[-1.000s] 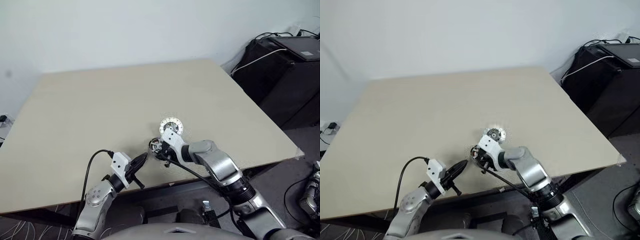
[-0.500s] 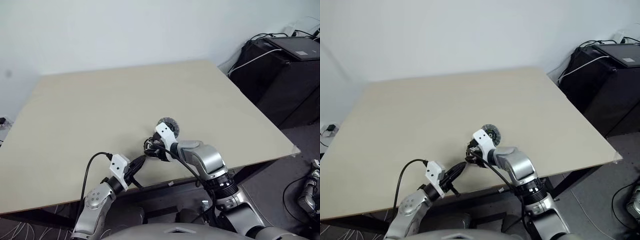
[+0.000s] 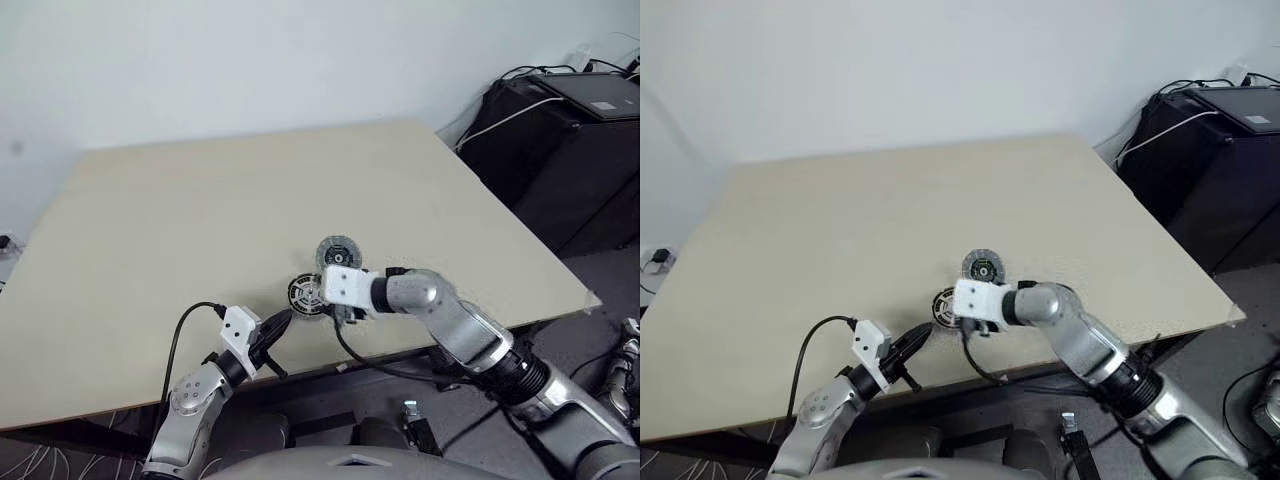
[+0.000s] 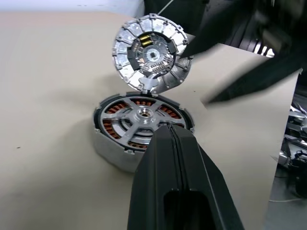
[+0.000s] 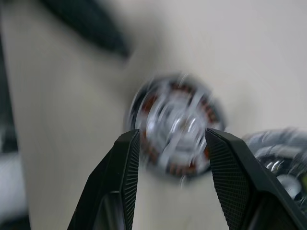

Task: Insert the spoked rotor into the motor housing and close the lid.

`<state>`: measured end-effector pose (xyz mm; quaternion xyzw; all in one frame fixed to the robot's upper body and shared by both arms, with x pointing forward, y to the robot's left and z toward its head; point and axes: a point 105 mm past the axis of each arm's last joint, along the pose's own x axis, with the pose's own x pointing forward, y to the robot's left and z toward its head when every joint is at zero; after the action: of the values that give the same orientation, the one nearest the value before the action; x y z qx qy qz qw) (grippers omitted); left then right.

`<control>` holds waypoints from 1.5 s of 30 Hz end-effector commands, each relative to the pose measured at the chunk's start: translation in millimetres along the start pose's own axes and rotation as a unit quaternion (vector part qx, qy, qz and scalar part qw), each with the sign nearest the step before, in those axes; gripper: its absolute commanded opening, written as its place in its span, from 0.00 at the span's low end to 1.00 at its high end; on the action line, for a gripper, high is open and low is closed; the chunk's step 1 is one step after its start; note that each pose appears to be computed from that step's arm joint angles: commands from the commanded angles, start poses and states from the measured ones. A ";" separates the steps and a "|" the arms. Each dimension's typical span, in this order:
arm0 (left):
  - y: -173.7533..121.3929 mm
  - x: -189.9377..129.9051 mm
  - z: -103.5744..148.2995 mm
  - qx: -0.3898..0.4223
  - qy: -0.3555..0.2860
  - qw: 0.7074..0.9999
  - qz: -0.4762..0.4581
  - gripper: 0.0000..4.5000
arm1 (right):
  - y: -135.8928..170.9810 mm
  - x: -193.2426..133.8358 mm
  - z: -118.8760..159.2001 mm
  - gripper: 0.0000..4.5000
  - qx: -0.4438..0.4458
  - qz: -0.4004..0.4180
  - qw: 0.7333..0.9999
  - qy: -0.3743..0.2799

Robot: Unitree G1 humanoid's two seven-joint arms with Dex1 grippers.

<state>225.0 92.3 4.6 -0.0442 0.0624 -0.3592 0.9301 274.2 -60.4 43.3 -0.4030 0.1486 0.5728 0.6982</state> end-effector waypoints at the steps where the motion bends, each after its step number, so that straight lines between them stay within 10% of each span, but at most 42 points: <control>1: 1.9 1.4 10.8 0.010 -0.020 1.000 -0.005 0.00 | -5.1 1.9 8.5 0.51 -0.041 0.013 0.999 -0.016; 22: -2.5 -3.0 11.3 0.015 -0.018 1.000 -0.007 0.00 | -6.6 29.8 -12.2 0.51 -0.058 0.081 0.995 0.024; 29: -3.1 -2.9 10.5 0.012 -0.019 1.000 -0.005 0.00 | -9.1 28.4 -14.0 0.04 -0.061 0.078 0.995 0.028; 45: -4.4 -0.3 7.9 0.007 -0.015 1.000 -0.012 0.00 | -8.4 4.9 9.5 0.02 0.054 0.052 0.996 -0.044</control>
<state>219.0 93.0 0.7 -0.0437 0.0715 -0.3633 0.9279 277.1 -57.0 21.3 -0.3443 0.2114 0.6161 0.6761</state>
